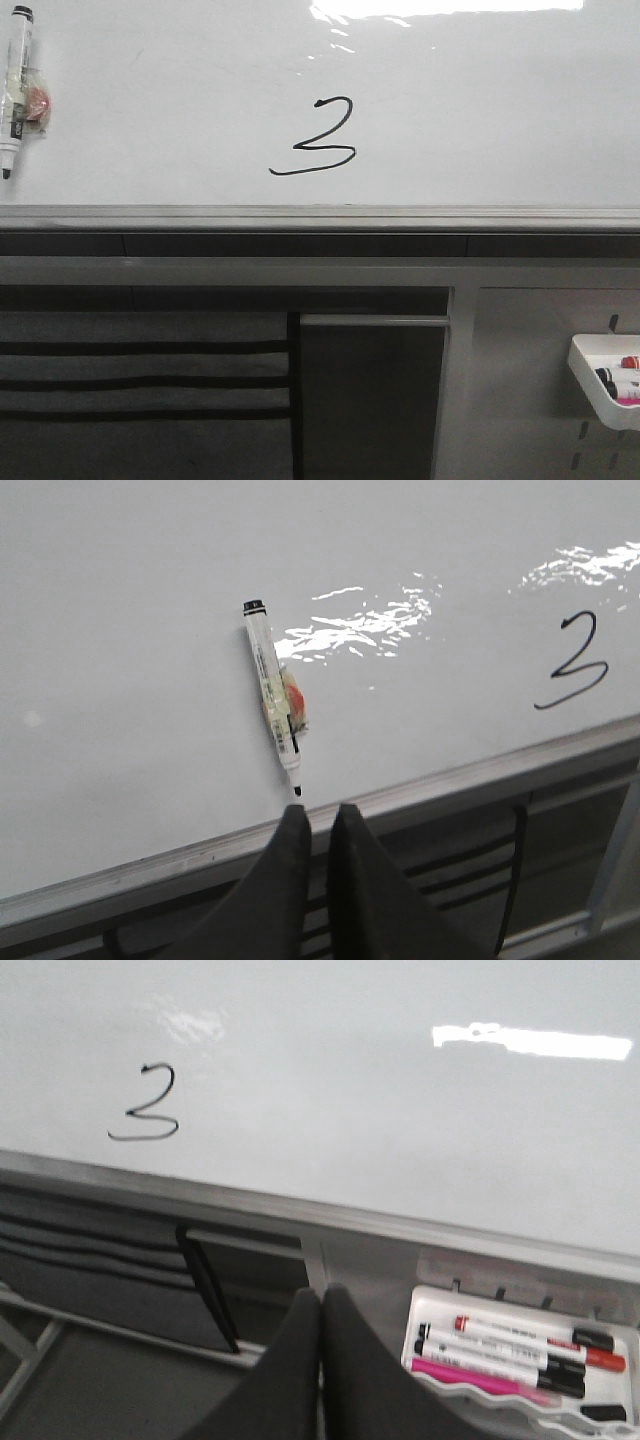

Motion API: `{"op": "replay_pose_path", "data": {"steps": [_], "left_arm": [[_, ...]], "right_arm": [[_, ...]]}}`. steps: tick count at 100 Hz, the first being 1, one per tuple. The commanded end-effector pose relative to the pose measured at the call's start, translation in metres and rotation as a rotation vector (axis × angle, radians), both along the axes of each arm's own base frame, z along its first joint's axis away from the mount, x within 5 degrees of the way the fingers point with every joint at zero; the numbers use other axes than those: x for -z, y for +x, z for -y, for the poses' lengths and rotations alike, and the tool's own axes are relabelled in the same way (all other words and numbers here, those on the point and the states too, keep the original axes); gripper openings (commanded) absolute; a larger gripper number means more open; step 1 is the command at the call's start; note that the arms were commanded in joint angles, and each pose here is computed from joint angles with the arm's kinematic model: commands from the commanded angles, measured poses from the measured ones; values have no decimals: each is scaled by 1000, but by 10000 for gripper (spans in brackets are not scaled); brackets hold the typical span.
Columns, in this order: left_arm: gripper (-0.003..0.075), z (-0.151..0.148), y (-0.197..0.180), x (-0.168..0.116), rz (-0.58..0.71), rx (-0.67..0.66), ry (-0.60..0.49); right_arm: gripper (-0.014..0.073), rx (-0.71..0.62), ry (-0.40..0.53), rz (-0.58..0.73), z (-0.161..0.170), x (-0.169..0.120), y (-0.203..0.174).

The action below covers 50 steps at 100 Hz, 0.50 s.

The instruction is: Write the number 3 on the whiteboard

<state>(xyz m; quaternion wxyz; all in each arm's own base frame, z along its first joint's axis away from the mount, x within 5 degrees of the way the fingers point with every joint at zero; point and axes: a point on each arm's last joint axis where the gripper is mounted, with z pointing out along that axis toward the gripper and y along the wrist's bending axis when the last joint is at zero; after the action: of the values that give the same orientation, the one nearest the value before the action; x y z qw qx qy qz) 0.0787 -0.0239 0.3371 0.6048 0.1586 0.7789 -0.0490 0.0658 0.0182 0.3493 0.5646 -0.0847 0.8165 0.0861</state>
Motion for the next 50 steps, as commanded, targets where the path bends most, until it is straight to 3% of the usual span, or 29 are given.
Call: {"op": "replay_pose_path", "data": {"steps": [1,8,42,50], "left_arm": [[-18,-1,5,-11,131,-44,-155],[-18,0,8,-4,113,-47,-197],[-18,0,12,20,39,-54,-188],[-18,-3,9,21,101,-73,-173]], "right_arm": [[-74,16,36,135,1,-11,1],[-74,14,31,115,1,-8,1],[-74,14,31,115,1,-8,1],[-74,14,31,115,1,-8,1]]}}
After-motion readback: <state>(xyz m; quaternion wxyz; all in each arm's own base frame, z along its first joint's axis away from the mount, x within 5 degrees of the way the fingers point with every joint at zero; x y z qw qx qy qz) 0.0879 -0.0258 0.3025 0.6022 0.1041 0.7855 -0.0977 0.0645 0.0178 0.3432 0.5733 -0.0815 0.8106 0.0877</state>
